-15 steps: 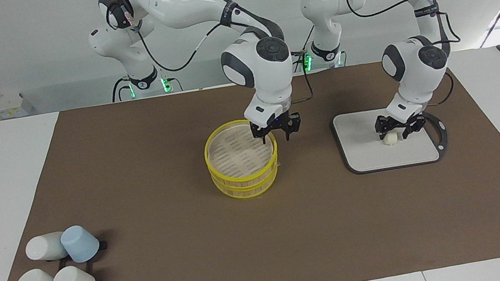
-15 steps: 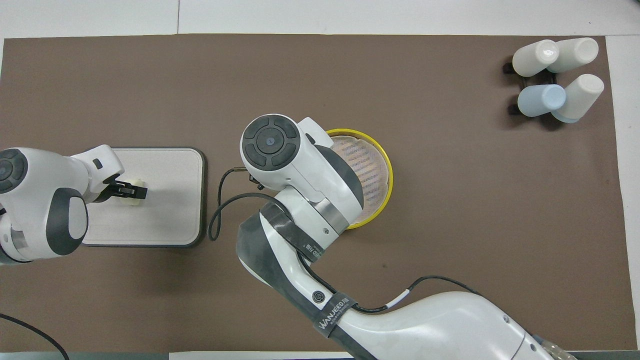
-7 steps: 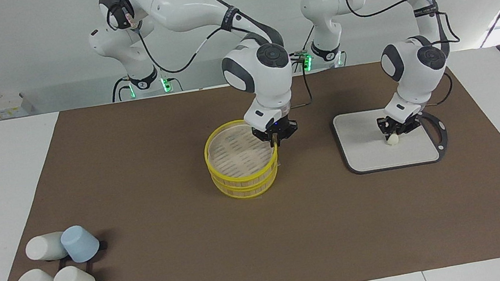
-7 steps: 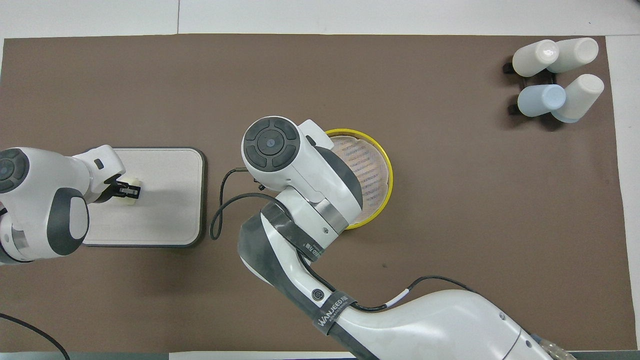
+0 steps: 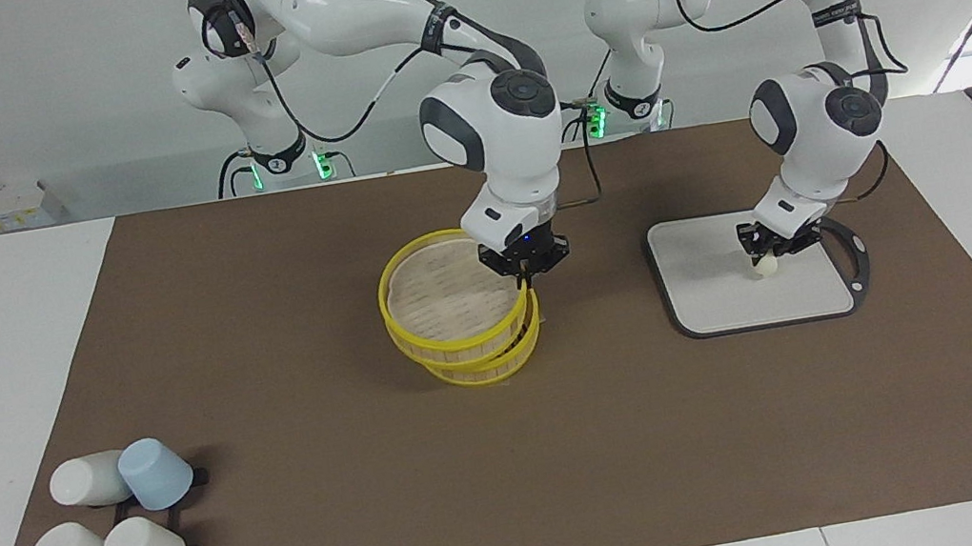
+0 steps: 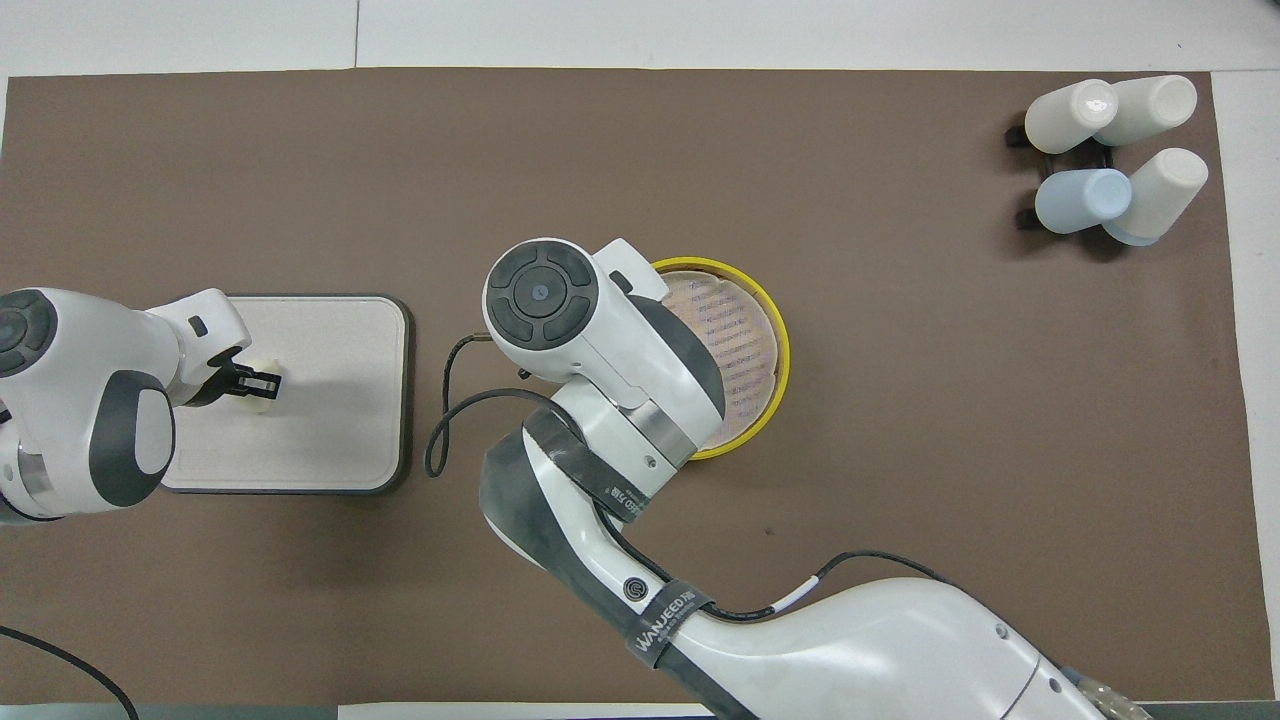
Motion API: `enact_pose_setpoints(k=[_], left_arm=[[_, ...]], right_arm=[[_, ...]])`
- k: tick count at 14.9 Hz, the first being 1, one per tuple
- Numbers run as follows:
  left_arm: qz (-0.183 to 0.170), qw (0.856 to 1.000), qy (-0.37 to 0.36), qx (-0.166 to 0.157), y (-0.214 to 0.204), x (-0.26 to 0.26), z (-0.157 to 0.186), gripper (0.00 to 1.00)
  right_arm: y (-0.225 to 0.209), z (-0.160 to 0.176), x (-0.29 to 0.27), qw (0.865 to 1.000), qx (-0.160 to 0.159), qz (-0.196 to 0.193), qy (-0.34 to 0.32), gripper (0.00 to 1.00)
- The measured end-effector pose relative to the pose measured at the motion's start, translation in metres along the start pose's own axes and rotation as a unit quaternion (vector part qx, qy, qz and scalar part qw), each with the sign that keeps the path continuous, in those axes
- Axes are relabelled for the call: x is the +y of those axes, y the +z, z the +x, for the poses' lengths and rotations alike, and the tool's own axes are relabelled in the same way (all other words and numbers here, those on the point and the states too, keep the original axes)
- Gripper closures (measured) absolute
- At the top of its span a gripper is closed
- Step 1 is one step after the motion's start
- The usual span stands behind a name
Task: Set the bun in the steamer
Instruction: 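Lift the lid off with the right gripper while the left gripper lifts the bun, then carry the bun into the open steamer with the left gripper and release it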
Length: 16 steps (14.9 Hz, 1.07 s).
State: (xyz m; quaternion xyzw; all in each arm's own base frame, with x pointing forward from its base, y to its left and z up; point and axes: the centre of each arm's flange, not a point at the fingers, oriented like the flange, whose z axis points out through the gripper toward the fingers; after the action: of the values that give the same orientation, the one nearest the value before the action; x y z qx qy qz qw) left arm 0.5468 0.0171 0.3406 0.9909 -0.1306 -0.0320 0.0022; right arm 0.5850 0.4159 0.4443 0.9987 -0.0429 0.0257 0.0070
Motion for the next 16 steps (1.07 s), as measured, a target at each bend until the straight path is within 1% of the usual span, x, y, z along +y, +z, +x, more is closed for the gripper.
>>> enact_pose_setpoints(k=[2,4,7,9,11,12,15,16], left_arm=[[-0.004,1.000,-0.026,-0.007,-0.033,0.009,0.014,0.81],[-0.003,0.998,-0.061,-0.005,-0.070,0.040,0.032,0.81],[-0.012,0.991,-0.129,0.017,-0.115,0.122,0.060,0.81],[-0.026,0.986,-0.161,0.032,-0.134,0.184,0.073,0.81],[-0.041,0.983,-0.176,0.041,-0.139,0.252,0.079,0.80],[-0.048,0.981,-0.181,0.053,-0.137,0.288,0.078,0.80],[-0.070,0.979,-0.171,0.082,-0.116,0.392,0.067,0.80],[-0.073,0.981,-0.160,0.086,-0.105,0.416,0.061,0.80]], right_arm=[[-0.018,0.040,0.053,1.000,0.010,0.005,-0.021,0.92],[-0.026,0.072,0.105,0.999,0.016,0.004,-0.034,0.92],[-0.034,0.104,0.170,0.998,0.022,0.002,-0.054,0.92],[-0.035,0.114,0.203,0.998,0.011,-0.004,-0.054,0.92],[-0.034,0.115,0.223,0.998,-0.010,-0.011,-0.054,0.92],[-0.033,0.115,0.229,0.998,-0.018,-0.013,-0.051,0.92],[-0.031,0.114,0.236,0.998,-0.034,-0.014,-0.046,0.92],[-0.031,0.114,0.237,0.998,-0.037,-0.014,-0.044,0.92]])
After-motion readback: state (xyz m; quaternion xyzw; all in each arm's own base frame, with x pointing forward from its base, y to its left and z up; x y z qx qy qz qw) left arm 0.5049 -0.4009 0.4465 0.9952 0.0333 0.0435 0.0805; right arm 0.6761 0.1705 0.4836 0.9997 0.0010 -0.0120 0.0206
